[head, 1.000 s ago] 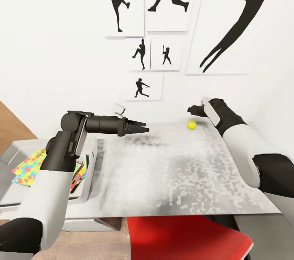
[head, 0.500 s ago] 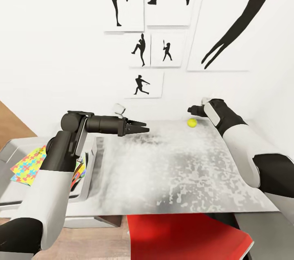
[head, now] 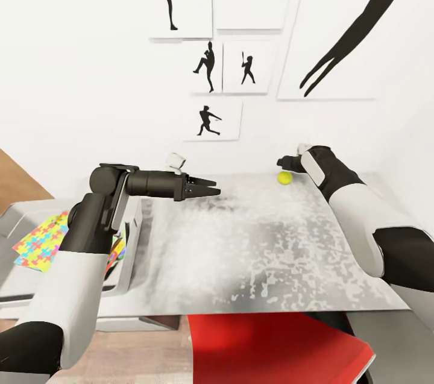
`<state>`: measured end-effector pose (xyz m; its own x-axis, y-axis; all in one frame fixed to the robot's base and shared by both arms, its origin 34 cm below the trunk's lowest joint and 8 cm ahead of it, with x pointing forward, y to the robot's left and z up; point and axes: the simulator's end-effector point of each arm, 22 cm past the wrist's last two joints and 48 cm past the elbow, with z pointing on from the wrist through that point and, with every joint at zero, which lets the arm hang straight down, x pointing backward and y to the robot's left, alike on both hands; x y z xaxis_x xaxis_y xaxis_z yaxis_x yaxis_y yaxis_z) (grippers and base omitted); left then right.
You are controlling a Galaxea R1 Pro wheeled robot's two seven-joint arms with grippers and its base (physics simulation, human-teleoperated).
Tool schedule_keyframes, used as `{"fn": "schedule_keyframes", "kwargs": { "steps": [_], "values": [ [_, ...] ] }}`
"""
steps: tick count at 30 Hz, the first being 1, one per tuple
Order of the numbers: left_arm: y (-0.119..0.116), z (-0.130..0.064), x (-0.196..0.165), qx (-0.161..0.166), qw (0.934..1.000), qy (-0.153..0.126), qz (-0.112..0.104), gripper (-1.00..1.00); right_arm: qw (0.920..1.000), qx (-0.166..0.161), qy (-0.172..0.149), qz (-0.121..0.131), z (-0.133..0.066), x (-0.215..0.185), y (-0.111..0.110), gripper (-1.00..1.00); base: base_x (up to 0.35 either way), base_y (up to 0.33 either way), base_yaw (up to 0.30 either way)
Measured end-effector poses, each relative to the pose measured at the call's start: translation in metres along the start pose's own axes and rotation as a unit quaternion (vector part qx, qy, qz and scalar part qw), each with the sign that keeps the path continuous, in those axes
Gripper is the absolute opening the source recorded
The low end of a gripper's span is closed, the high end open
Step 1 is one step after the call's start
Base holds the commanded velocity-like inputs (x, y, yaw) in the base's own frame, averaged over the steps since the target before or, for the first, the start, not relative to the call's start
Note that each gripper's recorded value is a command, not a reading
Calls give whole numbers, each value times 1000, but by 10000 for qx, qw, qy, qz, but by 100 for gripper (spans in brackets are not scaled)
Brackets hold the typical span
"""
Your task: Put all the toys in the child's room - the three board games (two on the bed and one on the table), the two jigsaw puzzles on the table, and the tennis ball on the table - inside the toy box on the table in the child's room.
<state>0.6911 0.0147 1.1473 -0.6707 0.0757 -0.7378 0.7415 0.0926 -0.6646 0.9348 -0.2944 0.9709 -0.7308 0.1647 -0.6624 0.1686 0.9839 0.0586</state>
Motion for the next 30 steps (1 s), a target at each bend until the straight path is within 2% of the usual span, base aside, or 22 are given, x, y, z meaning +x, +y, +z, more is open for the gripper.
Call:
{"fn": "schedule_keyframes", "kwargs": {
  "steps": [21, 30],
  "values": [
    [12, 9, 10, 61, 9999, 25, -148, 100, 9999, 44, 154, -29, 19, 18, -3, 100, 0, 0, 0],
    [19, 12, 16, 68, 9997, 58, -208, 100, 9992, 232, 173, -281, 26, 23, -12, 100, 0, 0, 0]
  ]
}}
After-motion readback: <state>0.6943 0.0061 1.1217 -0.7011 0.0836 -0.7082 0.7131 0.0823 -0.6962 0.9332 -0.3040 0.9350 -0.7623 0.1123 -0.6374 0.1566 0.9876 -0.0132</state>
